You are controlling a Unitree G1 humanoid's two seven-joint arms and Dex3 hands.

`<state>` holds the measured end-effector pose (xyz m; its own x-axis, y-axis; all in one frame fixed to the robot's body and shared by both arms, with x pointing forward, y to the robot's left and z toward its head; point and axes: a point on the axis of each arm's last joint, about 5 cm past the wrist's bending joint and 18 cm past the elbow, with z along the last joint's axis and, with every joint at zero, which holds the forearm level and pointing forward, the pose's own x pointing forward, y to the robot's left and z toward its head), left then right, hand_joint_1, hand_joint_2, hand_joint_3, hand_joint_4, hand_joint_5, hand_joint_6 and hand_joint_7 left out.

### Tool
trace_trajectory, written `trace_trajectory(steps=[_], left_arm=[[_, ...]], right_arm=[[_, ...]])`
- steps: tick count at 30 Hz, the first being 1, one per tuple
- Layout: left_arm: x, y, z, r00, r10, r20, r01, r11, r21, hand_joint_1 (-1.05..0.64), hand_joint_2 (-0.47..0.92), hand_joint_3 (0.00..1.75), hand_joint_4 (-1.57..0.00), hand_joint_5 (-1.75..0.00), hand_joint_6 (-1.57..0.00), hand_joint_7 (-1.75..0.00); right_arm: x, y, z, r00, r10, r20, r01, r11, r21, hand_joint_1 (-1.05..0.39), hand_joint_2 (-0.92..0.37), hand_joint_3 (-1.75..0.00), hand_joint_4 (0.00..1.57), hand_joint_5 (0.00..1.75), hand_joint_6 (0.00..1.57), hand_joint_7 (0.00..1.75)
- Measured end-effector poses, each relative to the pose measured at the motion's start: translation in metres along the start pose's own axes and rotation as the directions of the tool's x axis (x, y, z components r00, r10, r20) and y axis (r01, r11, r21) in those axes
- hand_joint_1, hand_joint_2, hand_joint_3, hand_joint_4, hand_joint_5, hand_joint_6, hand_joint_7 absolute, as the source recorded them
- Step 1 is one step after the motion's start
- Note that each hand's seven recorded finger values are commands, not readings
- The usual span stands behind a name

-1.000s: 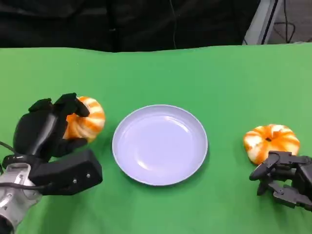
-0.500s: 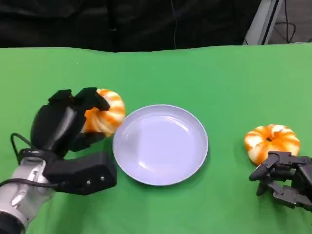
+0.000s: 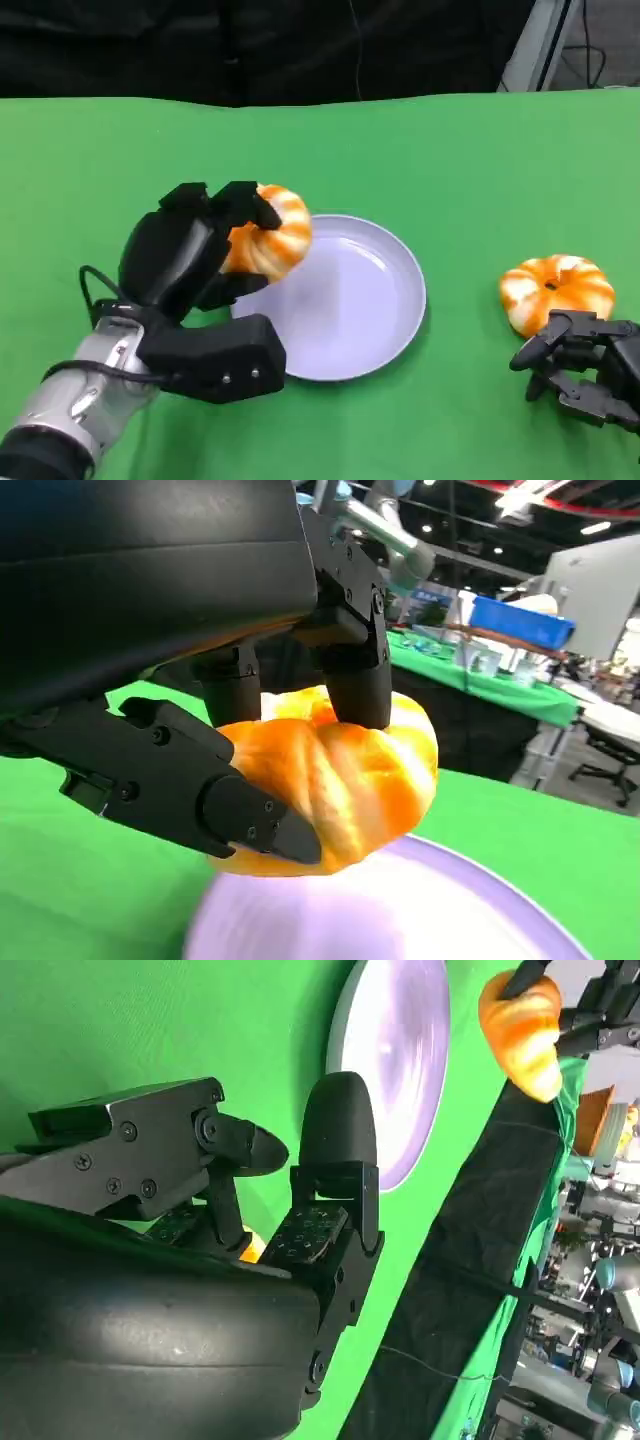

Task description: Grasp the bread from the table and place it into the plate.

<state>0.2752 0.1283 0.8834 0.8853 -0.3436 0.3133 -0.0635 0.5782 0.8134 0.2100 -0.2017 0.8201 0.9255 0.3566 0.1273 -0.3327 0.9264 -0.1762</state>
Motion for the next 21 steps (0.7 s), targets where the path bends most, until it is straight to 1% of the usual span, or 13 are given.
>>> trace_trajectory(steps=[2, 4, 9, 11, 18, 19, 21], left_arm=[[0.002, -0.002, 0.003, 1.000, -0.006, 0.013, 0.006, 1.000, -0.002, -0.16, 0.92, 0.13, -0.46, -1.75, -0.49, -1.53], [0.004, -0.003, 0.006, 1.000, -0.015, 0.024, 0.015, 1.000, -0.005, -0.16, 0.92, 0.14, -0.45, -1.75, -0.48, -1.56], [0.007, -0.008, 0.012, 0.999, -0.037, 0.038, 0.038, 0.999, -0.015, -0.15, 0.92, 0.17, -0.46, -1.75, -0.48, -1.59], [0.008, -0.010, 0.014, 0.998, -0.045, 0.042, 0.046, 0.999, -0.022, -0.17, 0.92, 0.18, -0.47, -1.75, -0.48, -1.58], [0.011, -0.017, 0.018, 0.996, -0.080, 0.045, 0.082, 0.996, -0.037, -0.15, 0.92, 0.22, -0.50, -1.75, -0.53, -1.54], [0.011, -0.017, 0.018, 0.996, -0.081, 0.046, 0.083, 0.996, -0.038, -0.15, 0.92, 0.20, -0.50, -1.74, -0.56, -1.49], [0.012, -0.018, 0.018, 0.995, -0.085, 0.051, 0.087, 0.995, -0.044, -0.15, 0.92, 0.20, -0.51, -1.73, -0.57, -1.46]], right_arm=[[0.000, 0.0002, 0.000, 1.000, -0.001, 0.000, 0.001, 1.000, 0.000, 0.09, -0.81, -0.65, 0.91, 1.34, 0.97, 0.94], [0.000, 0.0005, 0.000, 1.000, 0.000, 0.000, 0.000, 1.000, 0.000, 0.09, -0.81, -0.65, 0.91, 1.34, 0.97, 0.94], [0.001, 0.0014, 0.000, 1.000, 0.000, -0.001, 0.000, 1.000, -0.004, 0.07, -0.81, -0.64, 0.92, 1.34, 0.97, 0.94], [0.001, 0.0019, 0.000, 1.000, 0.002, -0.002, -0.002, 1.000, -0.008, 0.08, -0.81, -0.64, 0.92, 1.34, 0.97, 0.93], [0.001, 0.0022, 0.000, 1.000, 0.003, 0.004, -0.003, 1.000, -0.012, 0.06, -0.81, -0.62, 0.92, 1.33, 0.97, 0.92], [0.001, 0.0022, 0.000, 1.000, 0.002, 0.007, -0.002, 1.000, -0.014, 0.06, -0.81, -0.62, 0.92, 1.33, 0.97, 0.92], [0.001, 0.0022, 0.001, 1.000, 0.000, 0.009, 0.000, 1.000, -0.014, 0.05, -0.81, -0.62, 0.92, 1.33, 0.97, 0.92]])
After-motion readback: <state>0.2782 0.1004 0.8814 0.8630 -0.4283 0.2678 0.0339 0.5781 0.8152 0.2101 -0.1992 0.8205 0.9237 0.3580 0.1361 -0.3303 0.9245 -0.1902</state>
